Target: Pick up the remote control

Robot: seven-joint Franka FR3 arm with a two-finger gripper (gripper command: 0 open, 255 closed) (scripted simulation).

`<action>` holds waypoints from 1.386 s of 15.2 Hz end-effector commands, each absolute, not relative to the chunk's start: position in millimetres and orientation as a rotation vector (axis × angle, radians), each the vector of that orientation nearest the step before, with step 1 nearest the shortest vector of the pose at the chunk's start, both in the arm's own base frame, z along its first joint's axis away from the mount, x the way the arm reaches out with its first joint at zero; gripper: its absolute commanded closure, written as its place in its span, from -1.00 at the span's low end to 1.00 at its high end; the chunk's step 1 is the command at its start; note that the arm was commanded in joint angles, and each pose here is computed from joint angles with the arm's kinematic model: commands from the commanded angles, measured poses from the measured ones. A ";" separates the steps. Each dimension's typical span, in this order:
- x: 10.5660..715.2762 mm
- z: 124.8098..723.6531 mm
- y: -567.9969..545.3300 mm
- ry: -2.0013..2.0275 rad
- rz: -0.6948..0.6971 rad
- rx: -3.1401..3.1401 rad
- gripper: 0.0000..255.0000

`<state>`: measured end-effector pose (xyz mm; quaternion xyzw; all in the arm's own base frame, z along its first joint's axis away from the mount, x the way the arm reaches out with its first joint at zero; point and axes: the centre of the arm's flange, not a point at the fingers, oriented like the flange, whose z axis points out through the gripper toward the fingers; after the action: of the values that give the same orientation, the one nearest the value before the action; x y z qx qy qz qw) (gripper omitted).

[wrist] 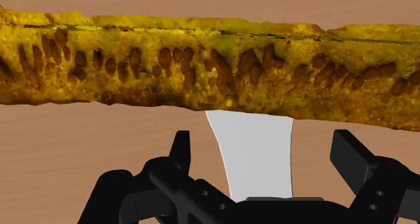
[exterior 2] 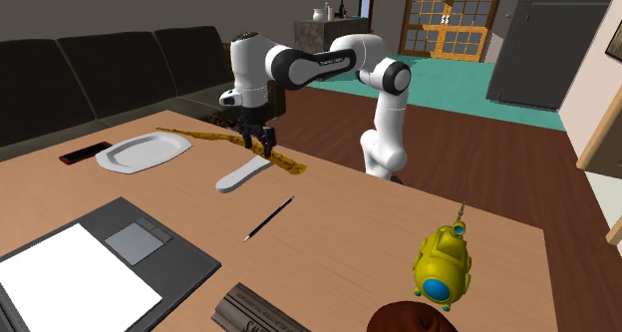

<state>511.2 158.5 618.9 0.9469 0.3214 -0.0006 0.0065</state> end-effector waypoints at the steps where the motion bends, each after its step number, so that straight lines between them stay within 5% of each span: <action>1: 530.5 619.3 177.6 1.083 -0.003 2.931 -1.00; 13: 550.0 578.3 199.9 1.165 -0.004 2.894 -1.00; 14: 549.5 578.3 200.3 1.165 -0.004 2.894 1.00; 21: 548.8 578.3 200.6 1.165 -0.004 2.894 1.00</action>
<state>548.8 200.2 579.3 0.9277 0.3733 -0.0002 0.0114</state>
